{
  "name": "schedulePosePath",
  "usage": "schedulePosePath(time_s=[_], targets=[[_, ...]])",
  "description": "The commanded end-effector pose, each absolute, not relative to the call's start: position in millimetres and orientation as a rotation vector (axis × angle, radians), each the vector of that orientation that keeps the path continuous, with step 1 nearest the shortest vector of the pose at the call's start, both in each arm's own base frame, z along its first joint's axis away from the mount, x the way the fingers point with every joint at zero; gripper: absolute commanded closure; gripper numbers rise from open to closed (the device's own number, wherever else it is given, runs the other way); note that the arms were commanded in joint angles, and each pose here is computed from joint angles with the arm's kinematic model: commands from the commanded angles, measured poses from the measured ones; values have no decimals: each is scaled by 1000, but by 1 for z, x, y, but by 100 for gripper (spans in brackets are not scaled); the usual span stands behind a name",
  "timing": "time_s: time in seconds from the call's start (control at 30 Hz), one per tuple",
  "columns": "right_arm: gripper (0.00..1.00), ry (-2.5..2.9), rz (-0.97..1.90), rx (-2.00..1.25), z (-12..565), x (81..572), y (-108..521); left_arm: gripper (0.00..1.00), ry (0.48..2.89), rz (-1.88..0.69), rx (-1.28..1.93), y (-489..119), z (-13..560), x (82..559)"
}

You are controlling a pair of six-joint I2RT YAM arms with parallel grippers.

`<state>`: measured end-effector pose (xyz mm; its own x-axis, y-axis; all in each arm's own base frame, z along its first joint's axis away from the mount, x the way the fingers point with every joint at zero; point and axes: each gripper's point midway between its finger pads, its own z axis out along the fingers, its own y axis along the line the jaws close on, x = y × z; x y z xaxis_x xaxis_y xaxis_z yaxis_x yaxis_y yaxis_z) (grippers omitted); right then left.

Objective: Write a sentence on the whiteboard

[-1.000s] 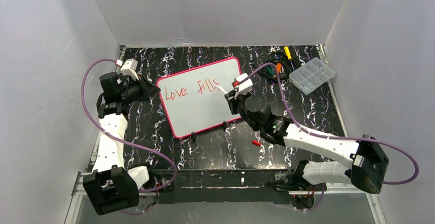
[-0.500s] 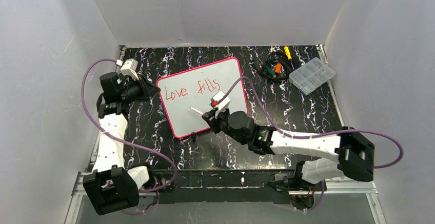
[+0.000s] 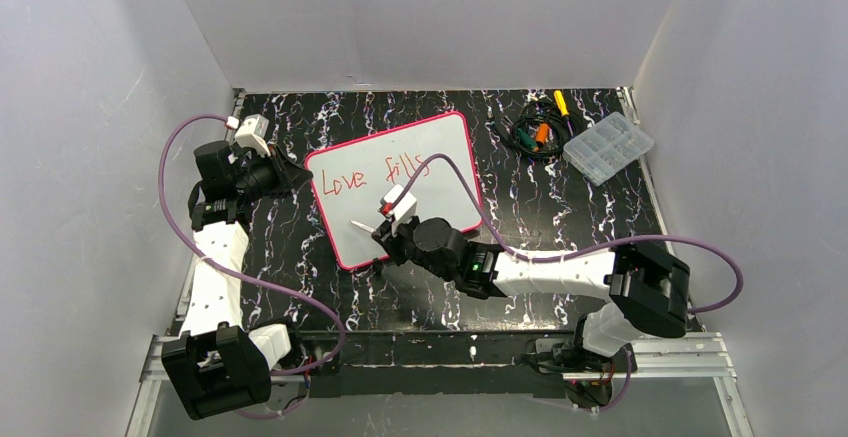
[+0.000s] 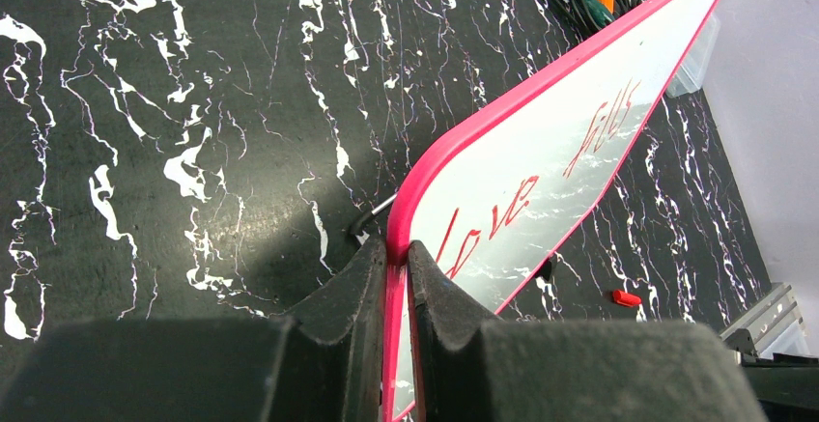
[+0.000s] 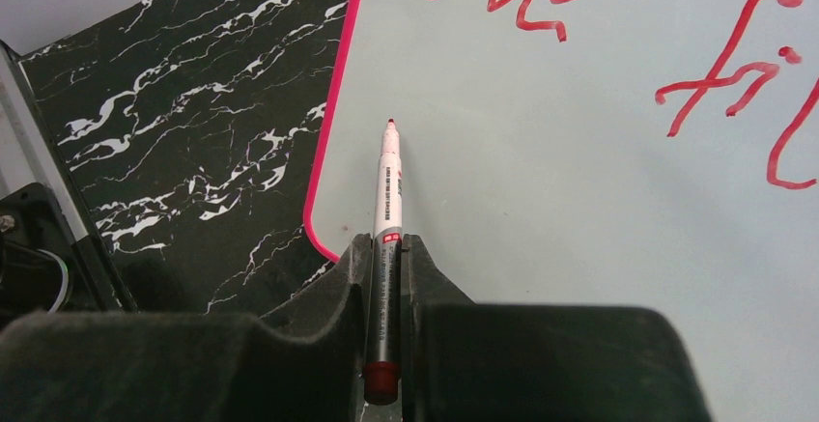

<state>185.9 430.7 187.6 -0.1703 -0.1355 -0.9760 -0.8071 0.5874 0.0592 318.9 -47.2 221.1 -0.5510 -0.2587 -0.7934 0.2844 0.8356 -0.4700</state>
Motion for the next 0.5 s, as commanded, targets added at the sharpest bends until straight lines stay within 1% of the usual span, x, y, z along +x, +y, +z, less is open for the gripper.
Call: schedulePosePath(time_s=[0.0,0.27,0.47], targets=[[99,1609,746,-747,211,192,445,98,2035,-714,32,-50,222,313],[99,1671,642,-731,190,203,438,98,2035,-712,33,-50,222,313],[99,1719,601,-726,176,202,426,98,2035,-712,32,-50,222,313]])
